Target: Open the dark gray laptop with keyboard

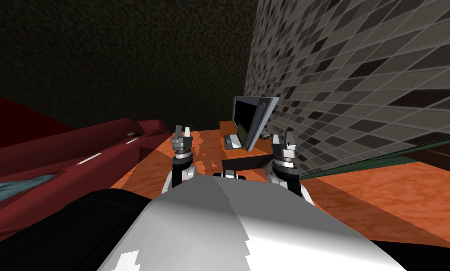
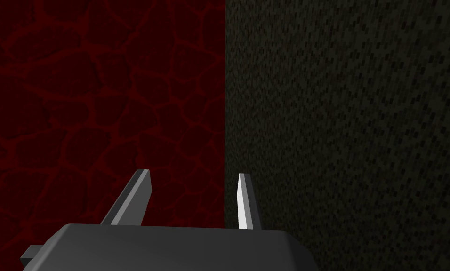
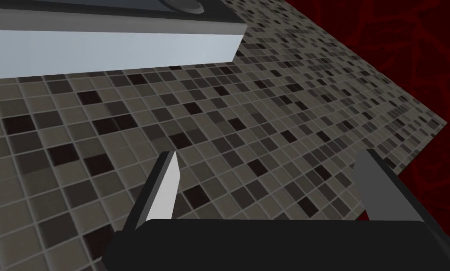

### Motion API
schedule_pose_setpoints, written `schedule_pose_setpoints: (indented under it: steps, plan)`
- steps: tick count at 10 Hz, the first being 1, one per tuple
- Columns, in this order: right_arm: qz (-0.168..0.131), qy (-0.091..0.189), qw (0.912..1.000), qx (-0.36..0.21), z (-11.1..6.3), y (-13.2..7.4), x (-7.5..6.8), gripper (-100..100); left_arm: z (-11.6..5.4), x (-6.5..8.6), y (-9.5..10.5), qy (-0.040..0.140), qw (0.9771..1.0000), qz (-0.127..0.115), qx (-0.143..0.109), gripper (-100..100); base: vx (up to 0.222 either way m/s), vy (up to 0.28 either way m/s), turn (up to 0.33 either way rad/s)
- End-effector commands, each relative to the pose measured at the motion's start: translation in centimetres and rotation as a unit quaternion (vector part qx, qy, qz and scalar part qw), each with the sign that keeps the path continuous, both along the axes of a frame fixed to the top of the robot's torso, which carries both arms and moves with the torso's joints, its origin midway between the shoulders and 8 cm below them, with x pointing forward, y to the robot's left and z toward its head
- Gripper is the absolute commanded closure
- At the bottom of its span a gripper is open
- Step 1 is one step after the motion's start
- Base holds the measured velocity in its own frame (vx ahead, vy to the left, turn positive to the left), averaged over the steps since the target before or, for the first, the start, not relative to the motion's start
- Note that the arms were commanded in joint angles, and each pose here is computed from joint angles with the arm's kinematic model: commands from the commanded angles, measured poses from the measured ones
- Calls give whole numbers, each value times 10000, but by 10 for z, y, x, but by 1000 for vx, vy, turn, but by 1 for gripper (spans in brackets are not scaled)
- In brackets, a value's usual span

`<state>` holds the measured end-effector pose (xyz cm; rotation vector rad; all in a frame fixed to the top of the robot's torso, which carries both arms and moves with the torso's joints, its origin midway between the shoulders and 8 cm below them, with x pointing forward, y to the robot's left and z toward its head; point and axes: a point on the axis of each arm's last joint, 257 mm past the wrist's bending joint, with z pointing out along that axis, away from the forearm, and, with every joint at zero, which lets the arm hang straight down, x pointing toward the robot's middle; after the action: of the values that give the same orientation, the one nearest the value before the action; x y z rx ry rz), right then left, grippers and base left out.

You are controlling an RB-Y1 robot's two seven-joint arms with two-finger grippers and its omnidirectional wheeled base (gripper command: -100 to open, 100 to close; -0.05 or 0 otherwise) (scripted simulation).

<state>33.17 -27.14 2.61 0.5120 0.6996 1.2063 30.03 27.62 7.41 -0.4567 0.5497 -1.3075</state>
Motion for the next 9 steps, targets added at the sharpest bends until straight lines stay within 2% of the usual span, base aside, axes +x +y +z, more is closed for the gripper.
schedule_pose_setpoints:
  steps: [1, 3, 5, 7, 9]
  plan:
    - [-159, 137, 9980, -591, -8, 5, 6, -100, 0, 0, 0, 1, 10000, 0, 0, 0, -1, 8, 61]
    - [-350, 247, 9933, -1069, -17, 6, 12, -100, 0, 0, 0, 1, 10000, 0, 0, 0, 0, 10, 83]
    - [-578, 362, 9849, -1593, -27, 6, 18, -100, 0, 0, 0, 1, 10000, 0, 0, 0, 4, 12, 105]
    - [-819, 476, 9723, -2137, -38, 4, 24, -100, 0, 0, 0, 1, 10000, 0, 0, 0, 3, 13, 104]
    - [-1056, 584, 9560, -2675, -51, 2, 31, -100, 0, 0, 0, 1, 10000, 0, 0, 0, 2, 13, 114]
